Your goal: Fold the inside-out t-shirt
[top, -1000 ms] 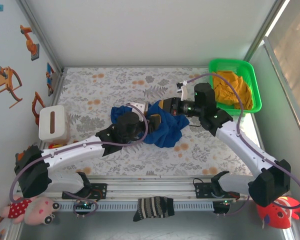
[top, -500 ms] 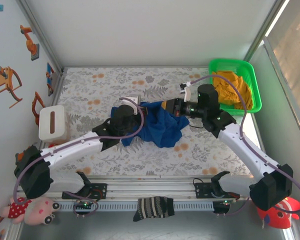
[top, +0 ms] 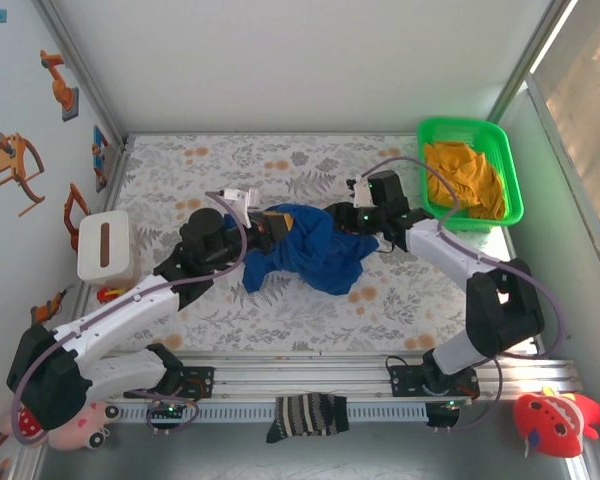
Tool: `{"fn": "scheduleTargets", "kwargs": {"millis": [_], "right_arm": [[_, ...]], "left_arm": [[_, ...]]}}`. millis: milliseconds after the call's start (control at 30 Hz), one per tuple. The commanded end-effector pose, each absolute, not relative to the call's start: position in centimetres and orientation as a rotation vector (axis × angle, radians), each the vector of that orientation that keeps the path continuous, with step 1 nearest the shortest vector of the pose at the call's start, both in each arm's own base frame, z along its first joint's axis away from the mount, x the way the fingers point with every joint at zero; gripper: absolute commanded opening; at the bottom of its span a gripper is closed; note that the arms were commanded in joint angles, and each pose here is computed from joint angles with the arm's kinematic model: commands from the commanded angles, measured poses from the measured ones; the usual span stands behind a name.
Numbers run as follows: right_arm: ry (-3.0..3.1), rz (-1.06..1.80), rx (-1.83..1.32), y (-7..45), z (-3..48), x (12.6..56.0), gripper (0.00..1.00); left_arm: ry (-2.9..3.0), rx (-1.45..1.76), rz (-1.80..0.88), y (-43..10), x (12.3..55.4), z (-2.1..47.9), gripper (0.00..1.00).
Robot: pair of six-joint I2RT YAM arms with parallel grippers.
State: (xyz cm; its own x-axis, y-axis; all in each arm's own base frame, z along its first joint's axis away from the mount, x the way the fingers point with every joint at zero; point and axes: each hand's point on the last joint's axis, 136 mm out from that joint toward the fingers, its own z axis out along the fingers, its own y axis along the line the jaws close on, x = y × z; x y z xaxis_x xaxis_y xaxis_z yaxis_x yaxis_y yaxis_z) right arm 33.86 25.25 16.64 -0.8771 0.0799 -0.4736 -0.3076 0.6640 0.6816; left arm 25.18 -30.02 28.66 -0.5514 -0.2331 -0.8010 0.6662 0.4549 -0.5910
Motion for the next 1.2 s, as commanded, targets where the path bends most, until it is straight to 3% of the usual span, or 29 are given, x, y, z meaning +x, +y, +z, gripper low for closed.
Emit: {"fn": "scheduleTargets", "kwargs": {"millis": [0, 200, 400, 600, 867, 1033, 1133, 1167], "right_arm": [[2.295, 1.02, -0.21, 23.3, 20.9, 32.3, 0.49], [2.217, 0.868, -0.215, 20.2, 25.2, 27.4, 0.48], [2.108, 0.962, -0.419, 24.8, 29.0, 24.4, 0.44], [2.11, 1.019, -0.563, 30.2, 28.1, 25.3, 0.45], [2.158, 0.941, -0.564, 32.0, 25.3, 28.3, 0.44], [2.155, 0.913, -0.555, 32.0, 25.4, 29.3, 0.27], [2.144, 0.914, -0.542, 31.3, 26.1, 29.5, 0.0], [2.143, 0.924, -0.539, 31.0, 26.4, 29.5, 0.0]], "left_arm": [[1.718, 0.368, -1.393, -30.6, 24.6, 30.7, 0.0], [1.87, 0.186, -1.317, -29.7, 27.1, 28.1, 0.0], [1.911, 0.135, -1.321, -29.6, 27.6, 27.6, 0.0], [1.921, 0.142, -1.344, -30.1, 27.7, 28.0, 0.0], [1.91, 0.147, -1.378, -30.3, 27.4, 28.5, 0.0], [1.912, 0.156, -1.394, -30.3, 26.9, 28.1, 0.0], [1.917, 0.143, -1.386, -30.0, 26.9, 27.6, 0.0], [1.921, 0.134, -1.378, -29.8, 27.0, 27.4, 0.0]]}}
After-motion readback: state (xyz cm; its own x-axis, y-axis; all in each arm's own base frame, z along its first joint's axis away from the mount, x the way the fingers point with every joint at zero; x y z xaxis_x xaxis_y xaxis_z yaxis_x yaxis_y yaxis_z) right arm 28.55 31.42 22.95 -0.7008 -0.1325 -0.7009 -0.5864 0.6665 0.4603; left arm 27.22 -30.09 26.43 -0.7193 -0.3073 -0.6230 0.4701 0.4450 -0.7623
